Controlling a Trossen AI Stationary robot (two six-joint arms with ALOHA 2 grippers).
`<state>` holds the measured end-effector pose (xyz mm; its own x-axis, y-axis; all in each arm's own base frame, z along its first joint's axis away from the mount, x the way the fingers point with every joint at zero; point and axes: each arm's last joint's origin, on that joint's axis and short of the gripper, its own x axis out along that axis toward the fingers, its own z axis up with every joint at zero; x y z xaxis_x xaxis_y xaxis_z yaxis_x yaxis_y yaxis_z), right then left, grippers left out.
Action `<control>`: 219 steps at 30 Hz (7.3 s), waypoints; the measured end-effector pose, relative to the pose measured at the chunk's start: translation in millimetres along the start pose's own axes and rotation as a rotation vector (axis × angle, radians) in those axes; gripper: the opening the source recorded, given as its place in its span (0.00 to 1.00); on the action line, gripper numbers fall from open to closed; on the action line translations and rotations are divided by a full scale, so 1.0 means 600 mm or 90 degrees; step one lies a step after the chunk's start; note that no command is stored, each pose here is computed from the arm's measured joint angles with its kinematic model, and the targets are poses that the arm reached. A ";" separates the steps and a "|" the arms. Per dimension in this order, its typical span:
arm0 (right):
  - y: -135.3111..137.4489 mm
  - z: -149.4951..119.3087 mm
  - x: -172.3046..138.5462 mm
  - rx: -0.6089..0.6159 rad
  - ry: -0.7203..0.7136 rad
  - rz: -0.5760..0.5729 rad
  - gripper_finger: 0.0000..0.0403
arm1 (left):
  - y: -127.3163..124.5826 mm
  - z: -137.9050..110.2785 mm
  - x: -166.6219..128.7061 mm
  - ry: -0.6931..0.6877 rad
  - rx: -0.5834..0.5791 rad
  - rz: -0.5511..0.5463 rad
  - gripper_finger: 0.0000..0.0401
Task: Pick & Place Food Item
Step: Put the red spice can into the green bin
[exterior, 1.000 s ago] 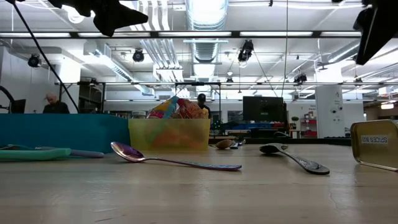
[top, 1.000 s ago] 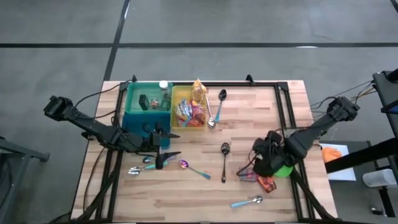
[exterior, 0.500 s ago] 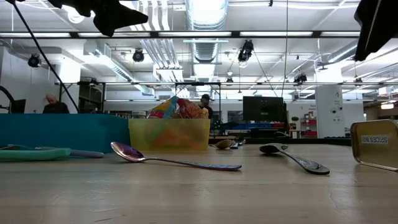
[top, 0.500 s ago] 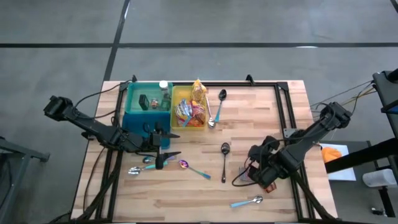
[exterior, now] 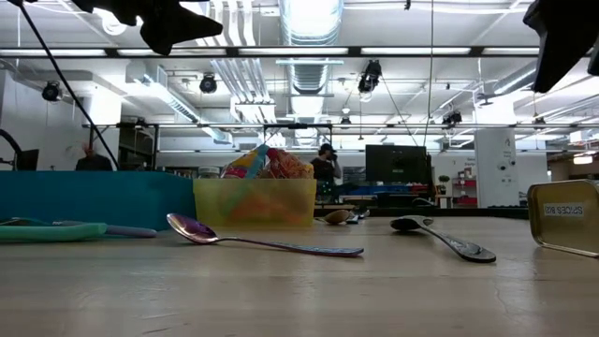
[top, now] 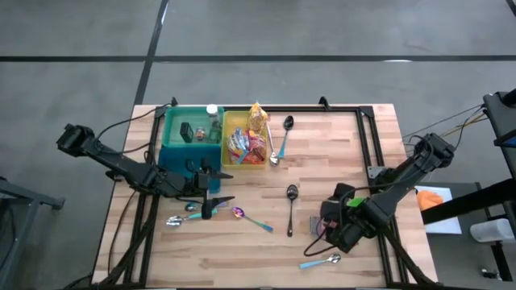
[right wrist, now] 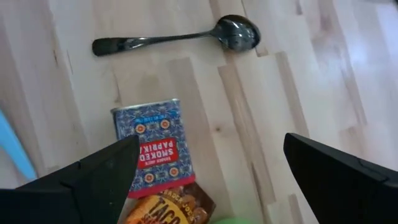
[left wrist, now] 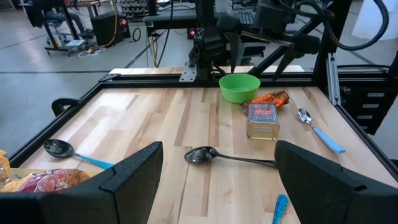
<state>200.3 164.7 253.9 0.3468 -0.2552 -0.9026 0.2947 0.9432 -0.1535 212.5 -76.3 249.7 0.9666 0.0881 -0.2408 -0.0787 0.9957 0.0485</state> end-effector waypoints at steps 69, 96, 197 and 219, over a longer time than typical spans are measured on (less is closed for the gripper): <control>0.012 -0.113 0.126 -0.031 -0.043 0.096 0.98 | 0.000 -0.003 0.000 0.011 0.006 0.001 0.77; 0.004 -0.131 0.153 -0.003 -0.064 0.106 0.98 | 0.000 -0.003 0.000 0.011 0.006 0.001 0.77; 0.007 -0.131 0.154 -0.018 -0.058 0.126 0.75 | 0.000 -0.003 0.000 0.011 0.006 0.001 0.77; 0.007 -0.131 0.154 -0.021 -0.058 0.126 0.76 | 0.000 -0.003 0.000 0.011 0.006 0.001 0.77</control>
<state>163.6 161.9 138.4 0.4741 -0.0805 -0.8768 0.1838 0.9829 0.0092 212.0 -76.1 248.0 0.9621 0.0897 -0.2573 -0.0774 0.9953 0.0574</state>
